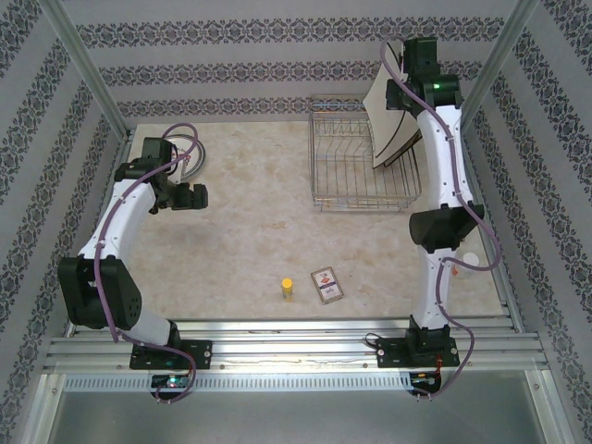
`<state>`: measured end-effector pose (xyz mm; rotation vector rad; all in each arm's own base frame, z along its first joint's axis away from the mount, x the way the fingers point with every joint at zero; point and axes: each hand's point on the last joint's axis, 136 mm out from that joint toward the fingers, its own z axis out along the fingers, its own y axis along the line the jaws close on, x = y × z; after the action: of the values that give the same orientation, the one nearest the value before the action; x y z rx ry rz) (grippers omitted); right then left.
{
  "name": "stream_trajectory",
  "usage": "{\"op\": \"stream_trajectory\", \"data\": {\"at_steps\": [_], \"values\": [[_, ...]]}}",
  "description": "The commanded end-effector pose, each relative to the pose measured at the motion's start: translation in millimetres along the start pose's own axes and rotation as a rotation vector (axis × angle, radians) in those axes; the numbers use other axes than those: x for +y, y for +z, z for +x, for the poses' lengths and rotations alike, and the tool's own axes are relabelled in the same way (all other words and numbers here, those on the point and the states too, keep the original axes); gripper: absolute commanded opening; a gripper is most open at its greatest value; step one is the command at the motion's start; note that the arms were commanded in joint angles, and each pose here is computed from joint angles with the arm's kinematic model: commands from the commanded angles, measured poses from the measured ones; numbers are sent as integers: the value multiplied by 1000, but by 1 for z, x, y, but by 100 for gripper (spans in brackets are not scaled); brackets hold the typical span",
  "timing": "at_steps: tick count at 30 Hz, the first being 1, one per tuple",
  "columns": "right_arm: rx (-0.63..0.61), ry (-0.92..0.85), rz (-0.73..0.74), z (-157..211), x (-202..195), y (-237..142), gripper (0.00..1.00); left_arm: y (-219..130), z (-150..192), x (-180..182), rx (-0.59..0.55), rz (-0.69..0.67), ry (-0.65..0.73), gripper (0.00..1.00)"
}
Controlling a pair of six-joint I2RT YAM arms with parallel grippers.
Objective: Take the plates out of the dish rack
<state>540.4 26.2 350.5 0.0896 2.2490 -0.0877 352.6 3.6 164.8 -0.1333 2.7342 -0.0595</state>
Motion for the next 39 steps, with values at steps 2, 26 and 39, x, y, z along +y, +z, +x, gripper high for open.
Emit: {"op": "stream_trajectory", "data": {"at_steps": [2,26,39], "values": [[-292,45,-98,-67,7,-103,0,2,7,-2,23,-5,16,100],[-144,537,-1244,78,133,-156,0,-17,-2,-12,-60,52,11,100],[-41,601,-1362,151,170,-103,0,-26,-15,-56,-131,312,-8,100]]}}
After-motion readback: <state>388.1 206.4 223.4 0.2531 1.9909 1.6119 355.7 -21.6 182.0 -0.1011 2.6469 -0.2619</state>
